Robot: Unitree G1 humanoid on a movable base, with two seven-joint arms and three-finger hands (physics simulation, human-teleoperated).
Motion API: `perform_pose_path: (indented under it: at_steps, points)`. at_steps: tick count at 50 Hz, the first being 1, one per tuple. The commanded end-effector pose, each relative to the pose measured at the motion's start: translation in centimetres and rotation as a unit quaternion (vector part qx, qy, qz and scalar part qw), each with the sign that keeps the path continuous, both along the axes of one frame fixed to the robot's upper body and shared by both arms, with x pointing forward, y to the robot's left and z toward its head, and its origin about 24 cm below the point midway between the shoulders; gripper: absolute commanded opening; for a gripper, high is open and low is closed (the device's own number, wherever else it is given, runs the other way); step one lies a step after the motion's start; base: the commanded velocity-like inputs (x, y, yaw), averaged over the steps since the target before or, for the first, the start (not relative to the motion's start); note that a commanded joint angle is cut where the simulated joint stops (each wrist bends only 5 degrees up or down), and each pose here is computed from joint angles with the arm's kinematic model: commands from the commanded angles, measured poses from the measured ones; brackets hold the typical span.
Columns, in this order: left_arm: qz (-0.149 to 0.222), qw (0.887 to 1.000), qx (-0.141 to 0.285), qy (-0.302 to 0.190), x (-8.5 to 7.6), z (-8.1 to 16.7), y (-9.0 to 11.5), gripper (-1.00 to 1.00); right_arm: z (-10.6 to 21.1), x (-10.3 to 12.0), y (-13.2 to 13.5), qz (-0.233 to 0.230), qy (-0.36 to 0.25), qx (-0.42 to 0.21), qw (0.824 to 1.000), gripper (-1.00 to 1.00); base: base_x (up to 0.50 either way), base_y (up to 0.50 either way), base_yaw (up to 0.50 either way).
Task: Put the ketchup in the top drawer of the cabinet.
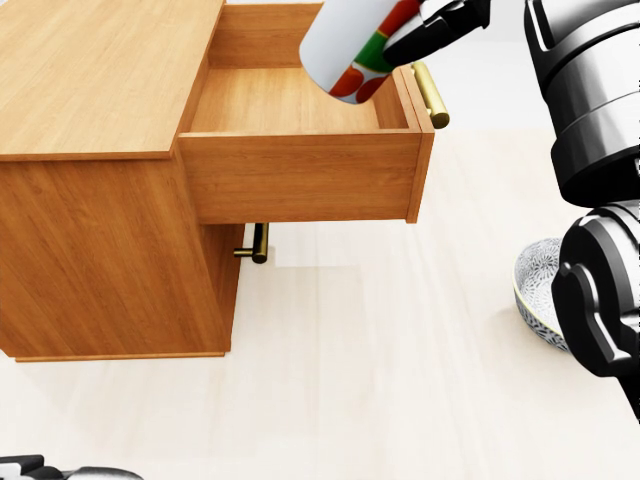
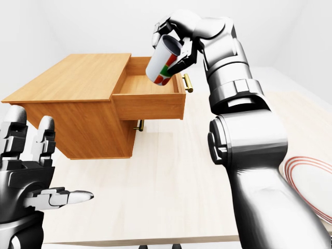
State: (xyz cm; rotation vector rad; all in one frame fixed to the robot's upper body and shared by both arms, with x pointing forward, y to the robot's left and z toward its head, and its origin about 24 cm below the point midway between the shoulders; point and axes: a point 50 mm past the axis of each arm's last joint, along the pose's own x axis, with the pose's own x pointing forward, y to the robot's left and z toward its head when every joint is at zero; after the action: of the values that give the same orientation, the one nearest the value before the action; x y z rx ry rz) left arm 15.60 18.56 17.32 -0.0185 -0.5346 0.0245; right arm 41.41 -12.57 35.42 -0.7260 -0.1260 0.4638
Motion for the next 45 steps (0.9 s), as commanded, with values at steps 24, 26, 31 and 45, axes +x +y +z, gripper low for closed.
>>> perform_pose_path:
  at_steps: [24,26,31,45]
  points:
    - [-0.001,1.0,0.001,-0.003,-0.3,0.2,0.0,1.0,-0.3,0.6,0.8,-0.085,-0.068,-0.005,0.994,-1.0,0.0,0.0,0.0]
    - [0.0,1.0,0.001,-0.006,-0.3,0.2,0.0,1.0,-0.9,0.7,1.0,-0.088,-0.064,-0.01,0.994,-1.0,0.0,0.0,0.0]
    - [0.0,1.0,0.001,-0.008,-0.4,0.3,0.1,1.0,-1.8,1.0,1.1,-0.096,-0.06,-0.017,0.993,-1.0,0.0,0.0,0.0]
    - [0.001,1.0,0.001,-0.01,-0.3,0.4,0.1,1.0,-2.5,1.2,1.0,-0.118,-0.066,-0.035,0.99,-1.0,0.0,0.0,0.0]
